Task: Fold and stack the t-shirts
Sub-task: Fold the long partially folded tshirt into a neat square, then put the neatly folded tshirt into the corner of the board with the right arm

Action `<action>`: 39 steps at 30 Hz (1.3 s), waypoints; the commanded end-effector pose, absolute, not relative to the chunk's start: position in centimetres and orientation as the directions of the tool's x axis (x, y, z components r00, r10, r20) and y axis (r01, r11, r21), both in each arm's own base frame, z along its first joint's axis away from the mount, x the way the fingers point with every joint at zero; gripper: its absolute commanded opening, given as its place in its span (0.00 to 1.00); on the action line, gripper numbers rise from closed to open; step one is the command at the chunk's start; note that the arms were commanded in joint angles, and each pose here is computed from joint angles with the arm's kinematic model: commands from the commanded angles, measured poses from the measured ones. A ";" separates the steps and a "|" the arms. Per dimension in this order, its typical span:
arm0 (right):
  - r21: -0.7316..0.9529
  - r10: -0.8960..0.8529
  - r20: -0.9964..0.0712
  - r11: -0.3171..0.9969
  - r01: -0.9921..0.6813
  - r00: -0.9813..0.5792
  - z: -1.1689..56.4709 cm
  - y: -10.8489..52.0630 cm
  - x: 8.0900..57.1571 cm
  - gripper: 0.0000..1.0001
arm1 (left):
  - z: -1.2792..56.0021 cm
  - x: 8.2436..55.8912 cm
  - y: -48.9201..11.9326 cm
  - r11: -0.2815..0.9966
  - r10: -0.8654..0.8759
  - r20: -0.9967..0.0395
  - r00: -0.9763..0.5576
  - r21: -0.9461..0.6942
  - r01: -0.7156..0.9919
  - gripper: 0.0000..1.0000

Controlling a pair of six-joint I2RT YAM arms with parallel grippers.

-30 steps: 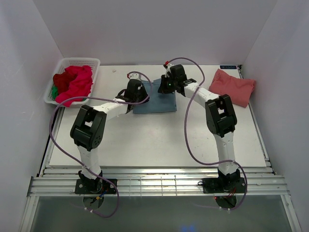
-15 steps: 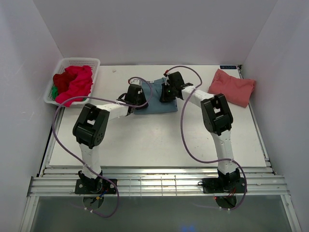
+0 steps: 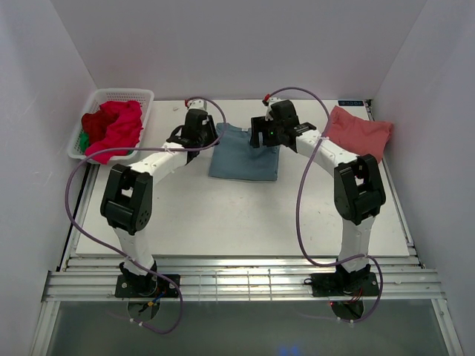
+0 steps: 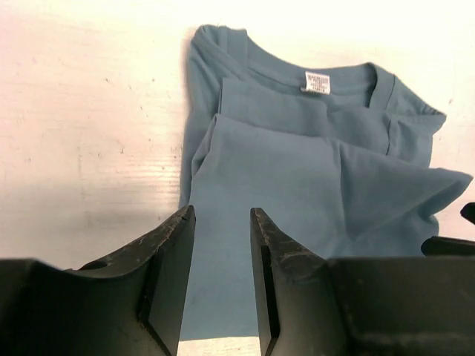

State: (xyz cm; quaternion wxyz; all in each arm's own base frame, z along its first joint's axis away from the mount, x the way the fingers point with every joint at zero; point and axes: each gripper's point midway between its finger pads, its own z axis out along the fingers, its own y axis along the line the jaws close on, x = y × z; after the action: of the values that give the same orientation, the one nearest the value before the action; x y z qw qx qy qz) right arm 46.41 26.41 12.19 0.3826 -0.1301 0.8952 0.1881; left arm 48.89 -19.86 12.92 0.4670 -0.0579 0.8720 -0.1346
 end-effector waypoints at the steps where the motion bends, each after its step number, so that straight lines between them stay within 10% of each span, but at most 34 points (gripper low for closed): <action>1: 0.183 -0.150 -0.727 0.898 -0.400 -0.670 12.6 25.0 46.6 0.88 | 13.3 49.3 -18.4 0.957 -0.230 -0.770 -0.596 -0.291 0.006 0.48; 18: 0.212 -0.118 -0.677 0.914 -0.346 -0.726 10.1 22.8 45.3 0.92 | 5.9 47.6 -18.4 0.915 -0.244 -0.520 -0.819 -0.404 -0.016 0.74; 28: 0.238 -0.072 -0.633 0.929 -0.283 -0.770 7.8 21.7 44.6 0.95 | 17.1 48.9 -18.2 0.877 -0.334 -0.700 -0.631 -0.476 0.065 0.70; 39: 0.273 -0.035 -0.595 0.931 -0.242 -0.803 5.8 20.9 44.3 0.95 | 13.1 50.4 -24.8 0.685 -0.348 -0.532 -0.772 -0.706 0.178 0.46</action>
State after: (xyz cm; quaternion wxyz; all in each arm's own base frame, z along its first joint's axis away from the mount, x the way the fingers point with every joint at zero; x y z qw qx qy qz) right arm 43.45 20.84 5.42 0.2909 -0.0871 0.9401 0.1548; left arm 50.43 -23.08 15.25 0.3805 -0.0580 0.8564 -0.3442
